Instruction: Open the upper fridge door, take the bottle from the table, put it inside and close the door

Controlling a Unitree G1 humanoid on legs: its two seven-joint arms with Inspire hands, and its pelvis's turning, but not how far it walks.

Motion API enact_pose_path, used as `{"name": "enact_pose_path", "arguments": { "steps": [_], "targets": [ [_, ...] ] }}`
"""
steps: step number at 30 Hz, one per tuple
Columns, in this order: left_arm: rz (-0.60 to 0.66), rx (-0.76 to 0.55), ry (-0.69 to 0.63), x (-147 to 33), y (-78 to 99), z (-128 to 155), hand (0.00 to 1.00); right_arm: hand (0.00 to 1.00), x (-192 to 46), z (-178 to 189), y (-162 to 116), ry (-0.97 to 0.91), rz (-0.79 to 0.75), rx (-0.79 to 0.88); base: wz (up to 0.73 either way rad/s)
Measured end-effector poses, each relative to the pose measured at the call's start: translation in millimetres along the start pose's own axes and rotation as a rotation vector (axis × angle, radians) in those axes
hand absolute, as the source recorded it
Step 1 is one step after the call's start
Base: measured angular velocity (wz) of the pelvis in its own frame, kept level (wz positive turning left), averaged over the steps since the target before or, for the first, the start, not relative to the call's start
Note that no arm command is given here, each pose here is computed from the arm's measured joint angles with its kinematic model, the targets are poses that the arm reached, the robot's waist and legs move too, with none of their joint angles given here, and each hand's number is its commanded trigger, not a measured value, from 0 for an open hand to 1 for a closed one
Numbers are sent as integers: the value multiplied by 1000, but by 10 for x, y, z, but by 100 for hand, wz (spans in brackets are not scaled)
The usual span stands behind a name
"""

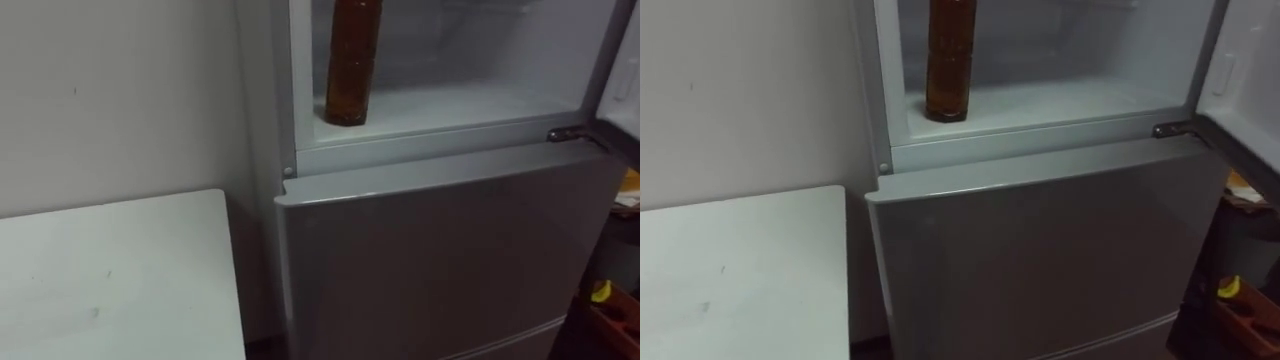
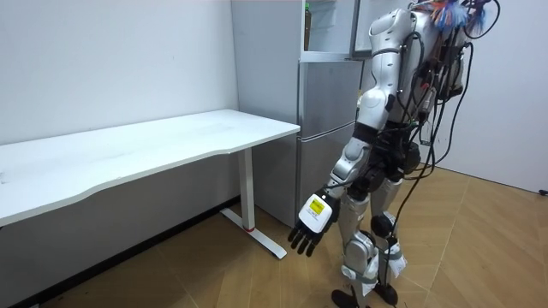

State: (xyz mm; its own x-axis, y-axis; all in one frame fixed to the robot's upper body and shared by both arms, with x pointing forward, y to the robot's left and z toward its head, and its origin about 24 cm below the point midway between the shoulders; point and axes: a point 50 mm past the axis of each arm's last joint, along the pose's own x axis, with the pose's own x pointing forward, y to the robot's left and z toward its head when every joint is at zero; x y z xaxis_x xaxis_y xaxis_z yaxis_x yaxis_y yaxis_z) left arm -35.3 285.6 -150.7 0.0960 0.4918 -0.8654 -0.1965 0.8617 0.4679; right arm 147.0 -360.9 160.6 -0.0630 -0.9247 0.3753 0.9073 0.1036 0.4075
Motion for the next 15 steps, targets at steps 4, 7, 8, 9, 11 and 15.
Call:
{"name": "enact_pose_path", "arguments": {
  "steps": [4, 7, 8, 9, 11, 15],
  "targets": [
    [-2, 0, 4, -1, -6, -7, 0, 0, -41, 30, 61, 0, 68, 20, 0],
    [-2, 0, 6, -1, -6, -9, 0, 0, -49, 29, 75, 2, 89, 20, 0],
    [-2, 0, 6, -1, -7, -9, 0, 0, -51, 29, 77, 3, 92, 20, 0],
    [-2, -1, 6, -2, -9, -9, 0, 0, -52, 29, 81, 3, 98, 20, 0],
    [-2, 0, 7, -2, -9, -11, 0, 0, -61, 30, 88, 4, 104, 22, 0],
    [-10, 10, 4, -4, -29, -7, 0, 0, -119, 39, 131, 11, 134, 33, 0]
  ]
}}
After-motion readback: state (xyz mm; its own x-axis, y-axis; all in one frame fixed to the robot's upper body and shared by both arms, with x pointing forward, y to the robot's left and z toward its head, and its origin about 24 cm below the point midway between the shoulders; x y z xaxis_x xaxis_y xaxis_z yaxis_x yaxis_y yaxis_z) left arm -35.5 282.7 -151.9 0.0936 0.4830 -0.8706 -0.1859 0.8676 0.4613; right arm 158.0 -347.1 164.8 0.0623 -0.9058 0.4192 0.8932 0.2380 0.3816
